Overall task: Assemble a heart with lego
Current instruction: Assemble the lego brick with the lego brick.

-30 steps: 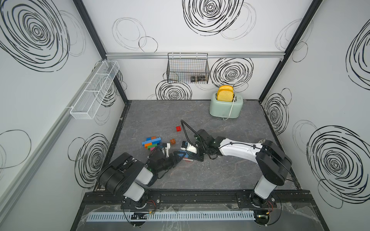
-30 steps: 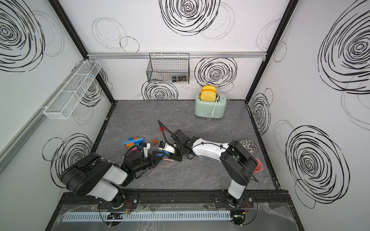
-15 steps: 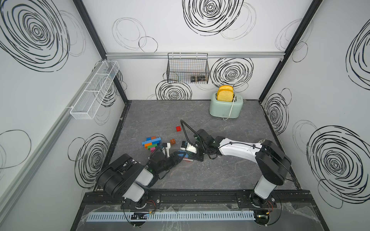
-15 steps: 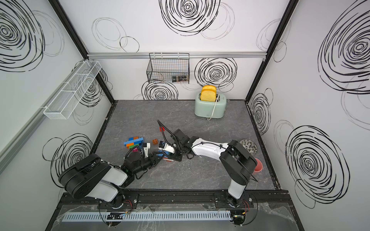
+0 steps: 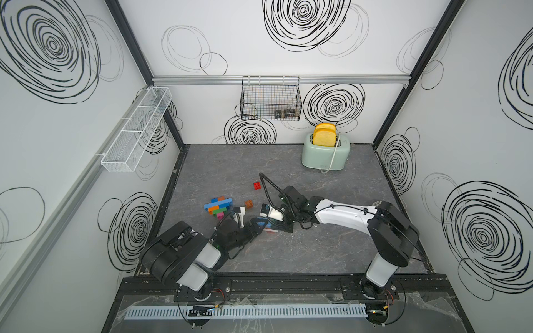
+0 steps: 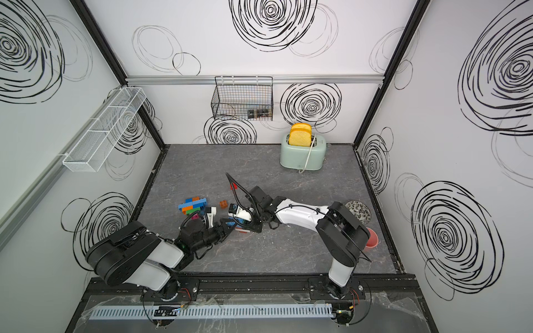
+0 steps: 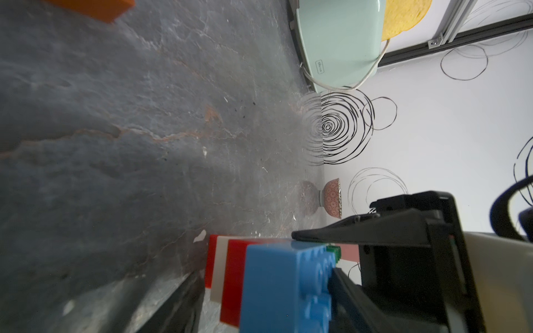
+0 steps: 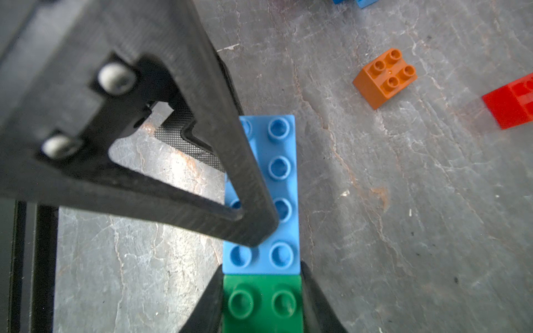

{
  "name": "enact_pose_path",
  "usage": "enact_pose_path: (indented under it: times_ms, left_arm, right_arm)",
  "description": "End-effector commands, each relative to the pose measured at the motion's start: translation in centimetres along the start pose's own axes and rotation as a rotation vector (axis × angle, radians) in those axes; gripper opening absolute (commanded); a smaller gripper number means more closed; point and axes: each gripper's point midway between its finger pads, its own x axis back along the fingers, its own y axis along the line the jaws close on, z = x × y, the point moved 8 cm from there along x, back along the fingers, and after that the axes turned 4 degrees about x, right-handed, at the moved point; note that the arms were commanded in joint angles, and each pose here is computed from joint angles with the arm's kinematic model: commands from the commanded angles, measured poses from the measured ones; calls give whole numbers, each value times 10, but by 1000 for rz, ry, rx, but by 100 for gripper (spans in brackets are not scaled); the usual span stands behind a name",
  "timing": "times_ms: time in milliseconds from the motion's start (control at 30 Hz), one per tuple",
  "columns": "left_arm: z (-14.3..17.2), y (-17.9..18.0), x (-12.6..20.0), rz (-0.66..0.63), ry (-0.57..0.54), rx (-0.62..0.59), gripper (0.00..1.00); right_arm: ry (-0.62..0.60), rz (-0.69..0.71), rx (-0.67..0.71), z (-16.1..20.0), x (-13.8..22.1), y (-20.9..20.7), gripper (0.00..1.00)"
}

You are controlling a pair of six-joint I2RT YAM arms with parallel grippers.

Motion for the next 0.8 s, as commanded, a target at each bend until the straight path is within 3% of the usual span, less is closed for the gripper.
enact_pose_path:
  times_ms: [0,267,767]
  left_arm:
    - [10,-1,1,6,85,13,77]
    - [-1,-17,8,51,49,4,81]
    - [-8,-14,22,-35,4,-36,83]
  right_arm:
    - [152,-75,-52,30,-18,14,36]
    - [128,-81,-48,21,-15,13,48]
    - [58,-18,-36,2,9,8,66]
